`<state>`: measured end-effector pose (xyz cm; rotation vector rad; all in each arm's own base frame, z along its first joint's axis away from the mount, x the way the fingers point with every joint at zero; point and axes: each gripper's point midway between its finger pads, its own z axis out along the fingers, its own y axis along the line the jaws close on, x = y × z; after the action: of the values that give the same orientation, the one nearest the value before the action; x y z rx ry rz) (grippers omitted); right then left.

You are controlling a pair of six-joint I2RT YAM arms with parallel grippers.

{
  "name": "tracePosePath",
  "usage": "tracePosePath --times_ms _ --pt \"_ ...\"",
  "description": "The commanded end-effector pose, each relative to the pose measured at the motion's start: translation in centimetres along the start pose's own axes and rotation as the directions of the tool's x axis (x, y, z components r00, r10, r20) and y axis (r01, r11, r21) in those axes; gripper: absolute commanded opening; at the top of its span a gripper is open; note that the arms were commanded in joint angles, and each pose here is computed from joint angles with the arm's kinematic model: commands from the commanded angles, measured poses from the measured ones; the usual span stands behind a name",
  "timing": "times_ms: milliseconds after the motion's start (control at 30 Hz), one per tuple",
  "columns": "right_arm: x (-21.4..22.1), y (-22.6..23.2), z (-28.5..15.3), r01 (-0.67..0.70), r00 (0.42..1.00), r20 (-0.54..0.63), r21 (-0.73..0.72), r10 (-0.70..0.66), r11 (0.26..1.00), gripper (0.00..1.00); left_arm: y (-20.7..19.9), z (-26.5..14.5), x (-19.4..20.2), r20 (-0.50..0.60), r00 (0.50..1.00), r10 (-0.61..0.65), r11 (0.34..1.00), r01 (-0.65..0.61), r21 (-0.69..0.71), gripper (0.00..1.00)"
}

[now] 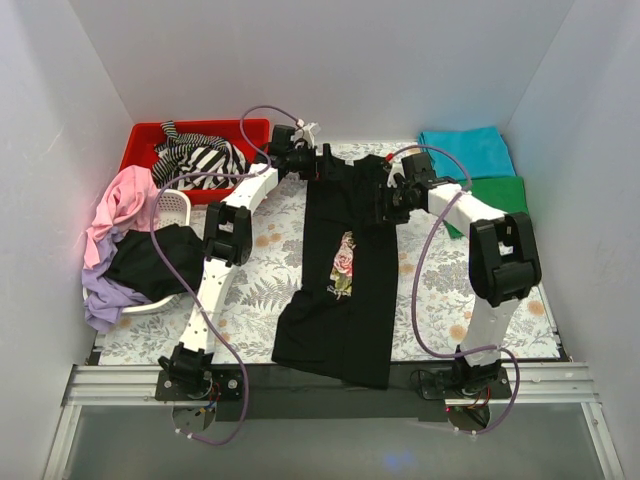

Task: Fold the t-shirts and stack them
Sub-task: Fold the tshirt

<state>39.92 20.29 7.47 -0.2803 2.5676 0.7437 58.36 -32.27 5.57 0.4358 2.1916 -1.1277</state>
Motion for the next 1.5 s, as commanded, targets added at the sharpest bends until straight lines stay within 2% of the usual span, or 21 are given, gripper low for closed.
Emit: tracePosePath --times_ms 0,167,233,333,433,567,600,667,700,767,800,833,900,933,1000,1033,1067,1133,1200,1467 --pt "2.0 2.9 -1.8 0.069 0.998 -0.002 -0.067 -0.069 0.995 0.59 5.8 0.5 1.1 0.004 0.998 0.065 0.974 -0.062 -0.219 0.98" --pt "6.6 5.8 -2.5 0.061 0.993 -0.087 -0.170 -0.077 0.984 0.58 7.9 -0.8 -3.4 0.116 0.975 0.190 0.941 -0.147 -0.305 0.98" --pt "8.3 6.6 -2.7 0.052 0.991 -0.115 -0.181 -0.073 0.982 0.58 9.6 -2.1 -5.4 0.177 0.962 0.210 0.928 -0.139 -0.345 0.98" --pt "10.0 7.5 -3.2 0.039 0.987 -0.143 -0.193 -0.067 0.980 0.59 10.7 -3.9 -7.8 0.266 0.945 0.191 0.938 -0.096 -0.334 0.98" --pt "11.0 8.3 -3.6 0.038 0.985 -0.154 -0.206 -0.071 0.978 0.59 10.3 -4.7 -8.9 0.290 0.936 0.199 0.941 -0.100 -0.323 0.98" --pt "10.4 9.4 -4.2 0.086 0.987 -0.110 -0.236 -0.114 0.968 0.60 7.4 -4.9 -8.3 0.271 0.946 0.179 0.964 -0.114 -0.239 0.98" --pt "10.1 9.8 -4.3 0.090 0.988 -0.101 -0.248 -0.118 0.965 0.60 5.2 -6.2 -10.0 0.299 0.935 0.192 0.967 -0.128 -0.221 0.98" --pt "9.3 10.7 -4.3 0.110 0.986 -0.086 -0.286 -0.140 0.952 0.60 2.6 -6.7 -10.4 0.310 0.934 0.176 0.977 -0.127 -0.173 0.98" --pt "9.4 10.9 -3.9 0.109 0.985 -0.099 -0.297 -0.144 0.949 0.61 0.2 -7.9 -11.9 0.332 0.922 0.202 0.974 -0.155 -0.164 0.98" --pt "9.3 11.9 -3.6 0.116 0.981 -0.107 -0.333 -0.159 0.936 0.60 -2.6 -8.5 -12.3 0.331 0.918 0.219 0.972 -0.175 -0.159 0.98" --pt "9.5 12.2 -3.0 0.110 0.979 -0.124 -0.356 -0.164 0.928 0.58 -3.2 -8.3 -10.9 0.301 0.932 0.203 0.976 -0.166 -0.144 0.98" --pt "9.9 12.9 -2.9 0.113 0.975 -0.134 -0.378 -0.175 0.919 0.56 -5.9 -9.7 -11.9 0.320 0.919 0.232 0.971 -0.197 -0.137 0.98" --pt "10.4 13.5 -2.1 0.112 0.973 -0.142 -0.396 -0.181 0.912 0.56 -6.4 -10.0 -9.9 0.283 0.932 0.225 0.970 -0.186 -0.159 0.98" --pt "11.1 14.4 -2.1 0.110 0.968 -0.156 -0.439 -0.196 0.892 0.56 -8.4 -11.2 -10.5 0.297 0.921 0.253 0.963 -0.209 -0.172 0.98" --pt "12.1 15.1 -1.7 0.083 0.966 -0.177 -0.475 -0.187 0.876 0.56 -9.3 -12.1 -9.6 0.284 0.923 0.259 0.958 -0.209 -0.193 0.98" --pt "13.0 15.7 -1.7 0.076 0.962 -0.189 -0.508 -0.197 0.858 0.56 -8.9 -12.0 -7.7 0.251 0.937 0.242 0.960 -0.193 -0.205 0.98" --pt "13.4 16.0 -1.6 0.070 0.959 -0.199 -0.518 -0.200 0.853 0.56 -10.5 -13.4 -8.0 0.267 0.930 0.254 0.957 -0.202 -0.208 0.98" --pt "15.0 16.7 -1.9 0.069 0.949 -0.225 -0.539 -0.222 0.840 0.55 -10.3 -13.7 -5.5 0.230 0.944 0.237 0.958 -0.187 -0.218 0.98" --pt "16.0 17.3 -2.4 0.076 0.942 -0.232 -0.553 -0.241 0.830 0.55 -11.2 -14.6 -5.1 0.235 0.940 0.245 0.955 -0.192 -0.227 0.98" --pt "21.4 18.9 -2.2 0.063 0.888 -0.337 -0.588 -0.314 0.807 0.51 -8.5 -12.1 0.7 0.120 0.984 0.130 0.974 -0.104 -0.201 0.98"
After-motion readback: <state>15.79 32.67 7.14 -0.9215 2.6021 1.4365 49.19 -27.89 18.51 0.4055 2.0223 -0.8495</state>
